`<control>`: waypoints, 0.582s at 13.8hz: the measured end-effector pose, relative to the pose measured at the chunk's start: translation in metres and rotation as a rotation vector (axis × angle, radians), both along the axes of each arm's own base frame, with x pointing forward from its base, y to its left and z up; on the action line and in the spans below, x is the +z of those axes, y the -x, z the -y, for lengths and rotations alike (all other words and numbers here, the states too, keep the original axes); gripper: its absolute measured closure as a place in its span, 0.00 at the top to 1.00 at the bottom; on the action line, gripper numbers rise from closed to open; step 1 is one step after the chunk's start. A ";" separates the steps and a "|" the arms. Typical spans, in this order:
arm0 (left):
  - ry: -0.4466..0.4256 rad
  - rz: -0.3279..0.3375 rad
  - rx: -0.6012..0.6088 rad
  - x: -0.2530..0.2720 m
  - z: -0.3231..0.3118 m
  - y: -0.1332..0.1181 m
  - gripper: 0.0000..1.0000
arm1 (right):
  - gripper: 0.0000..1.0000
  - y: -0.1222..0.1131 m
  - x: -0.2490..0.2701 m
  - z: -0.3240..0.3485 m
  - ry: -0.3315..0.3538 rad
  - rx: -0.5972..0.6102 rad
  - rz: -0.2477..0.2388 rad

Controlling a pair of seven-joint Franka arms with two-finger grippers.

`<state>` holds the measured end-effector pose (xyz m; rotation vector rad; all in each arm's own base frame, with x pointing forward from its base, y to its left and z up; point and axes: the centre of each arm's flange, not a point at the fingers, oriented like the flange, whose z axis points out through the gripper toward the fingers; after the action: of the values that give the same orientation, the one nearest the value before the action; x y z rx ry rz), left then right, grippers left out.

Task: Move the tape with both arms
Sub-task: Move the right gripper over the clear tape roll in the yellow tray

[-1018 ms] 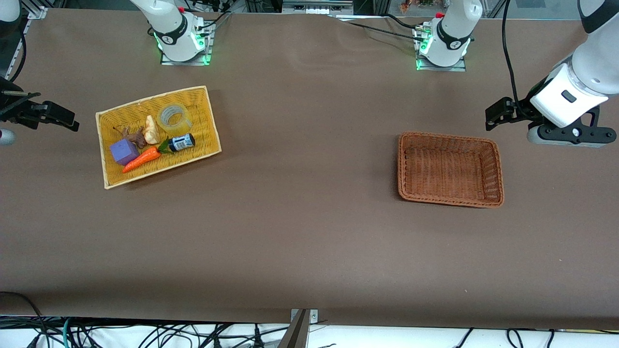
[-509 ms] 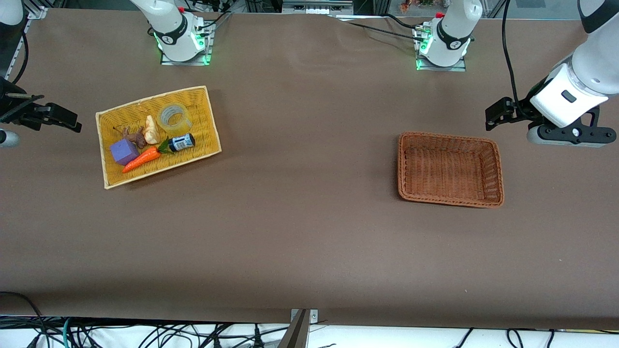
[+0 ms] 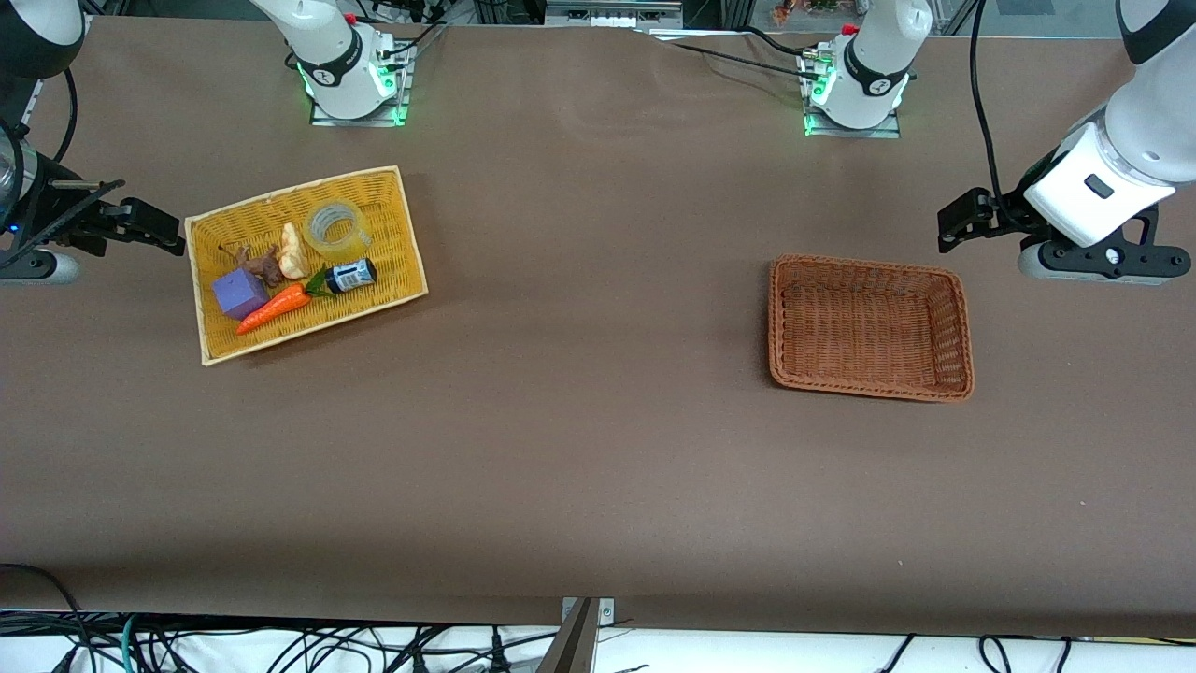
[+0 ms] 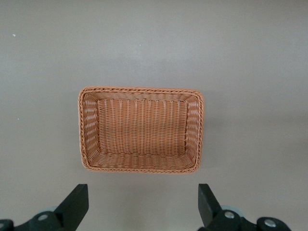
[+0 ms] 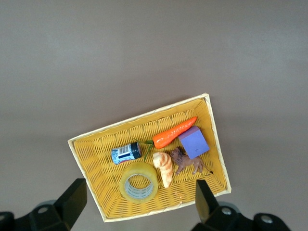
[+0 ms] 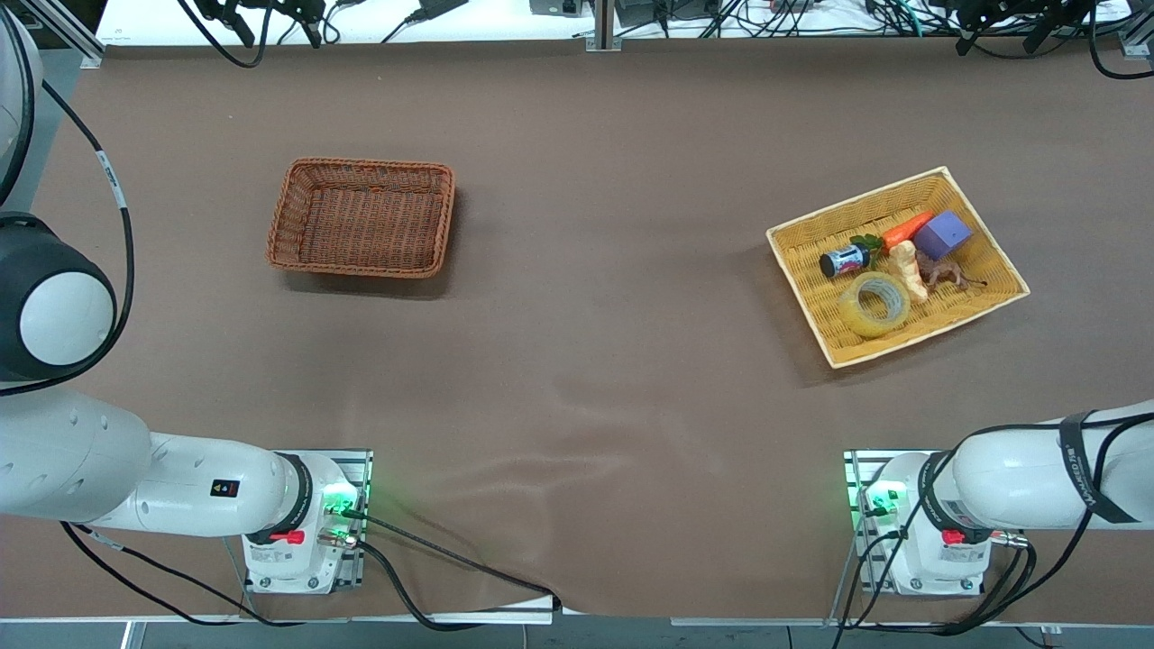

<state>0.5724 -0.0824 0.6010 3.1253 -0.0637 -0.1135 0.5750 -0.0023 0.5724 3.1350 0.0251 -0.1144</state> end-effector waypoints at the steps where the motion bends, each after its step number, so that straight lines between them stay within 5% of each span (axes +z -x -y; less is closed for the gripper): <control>1: 0.000 0.000 0.000 0.000 0.000 0.000 1.00 | 1.00 0.000 0.000 0.001 0.000 -0.001 0.000; 4: 0.000 0.000 0.000 0.000 0.000 0.000 1.00 | 1.00 -0.001 -0.004 0.001 0.000 -0.002 -0.009; 8: 0.000 0.000 0.000 0.000 0.000 0.000 1.00 | 1.00 0.004 -0.050 0.003 -0.001 -0.009 -0.097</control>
<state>0.5724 -0.0824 0.6010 3.1253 -0.0637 -0.1133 0.5710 -0.0049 0.5227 3.1276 0.0111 -0.2662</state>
